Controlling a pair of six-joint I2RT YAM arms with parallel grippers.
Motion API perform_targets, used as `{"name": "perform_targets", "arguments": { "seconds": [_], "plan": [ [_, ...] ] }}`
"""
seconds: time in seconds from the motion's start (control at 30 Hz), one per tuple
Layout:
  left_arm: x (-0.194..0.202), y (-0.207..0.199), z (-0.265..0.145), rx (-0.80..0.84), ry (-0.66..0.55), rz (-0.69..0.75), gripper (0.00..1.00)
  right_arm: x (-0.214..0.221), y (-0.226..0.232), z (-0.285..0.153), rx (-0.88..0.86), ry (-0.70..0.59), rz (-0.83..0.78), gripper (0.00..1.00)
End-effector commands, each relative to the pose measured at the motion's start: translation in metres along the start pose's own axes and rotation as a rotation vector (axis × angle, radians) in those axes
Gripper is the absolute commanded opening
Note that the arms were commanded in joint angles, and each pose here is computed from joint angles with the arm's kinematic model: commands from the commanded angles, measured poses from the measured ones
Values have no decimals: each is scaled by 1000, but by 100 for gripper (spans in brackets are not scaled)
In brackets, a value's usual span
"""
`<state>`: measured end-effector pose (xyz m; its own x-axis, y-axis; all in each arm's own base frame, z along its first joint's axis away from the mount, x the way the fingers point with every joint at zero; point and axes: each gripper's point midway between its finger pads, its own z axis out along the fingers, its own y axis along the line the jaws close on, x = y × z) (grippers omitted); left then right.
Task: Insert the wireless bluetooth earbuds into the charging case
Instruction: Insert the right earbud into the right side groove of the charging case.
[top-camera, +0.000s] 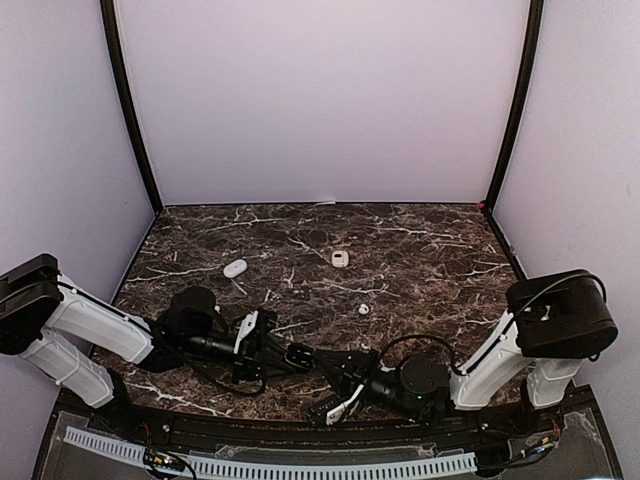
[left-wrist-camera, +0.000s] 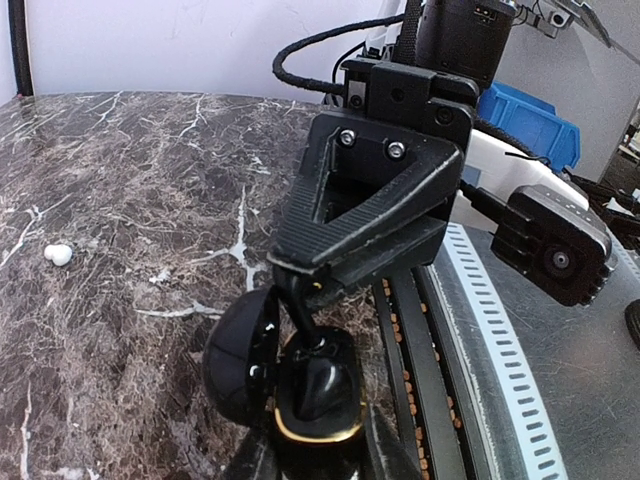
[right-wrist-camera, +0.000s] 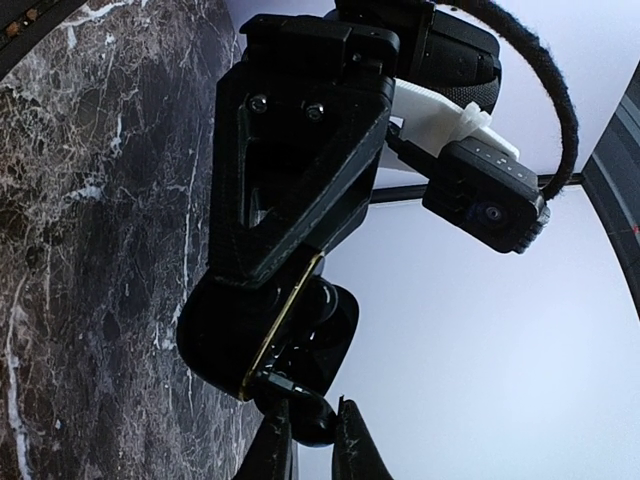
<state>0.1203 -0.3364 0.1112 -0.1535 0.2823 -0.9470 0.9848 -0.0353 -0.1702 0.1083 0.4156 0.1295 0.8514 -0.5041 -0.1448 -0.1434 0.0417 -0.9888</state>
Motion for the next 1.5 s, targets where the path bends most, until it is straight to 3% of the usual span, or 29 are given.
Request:
{"name": "perform_targets", "arguments": {
  "seconds": [0.0, 0.3, 0.7, 1.47],
  "plan": [
    [-18, -5, -4, 24, -70, 40, 10, -7, 6, 1, -7, -10, -40, 0],
    [-19, -4, -6, 31, -79, 22, 10, -9, 11, 0, -11, -9, -107, 2],
    [-20, -4, -8, 30, -83, 25, 10, -13, 9, -5, -20, -34, -88, 13],
    [-19, -3, -7, 36, -78, 20, 10, -21, 14, -11, -53, -68, -35, 24]
  ]
}}
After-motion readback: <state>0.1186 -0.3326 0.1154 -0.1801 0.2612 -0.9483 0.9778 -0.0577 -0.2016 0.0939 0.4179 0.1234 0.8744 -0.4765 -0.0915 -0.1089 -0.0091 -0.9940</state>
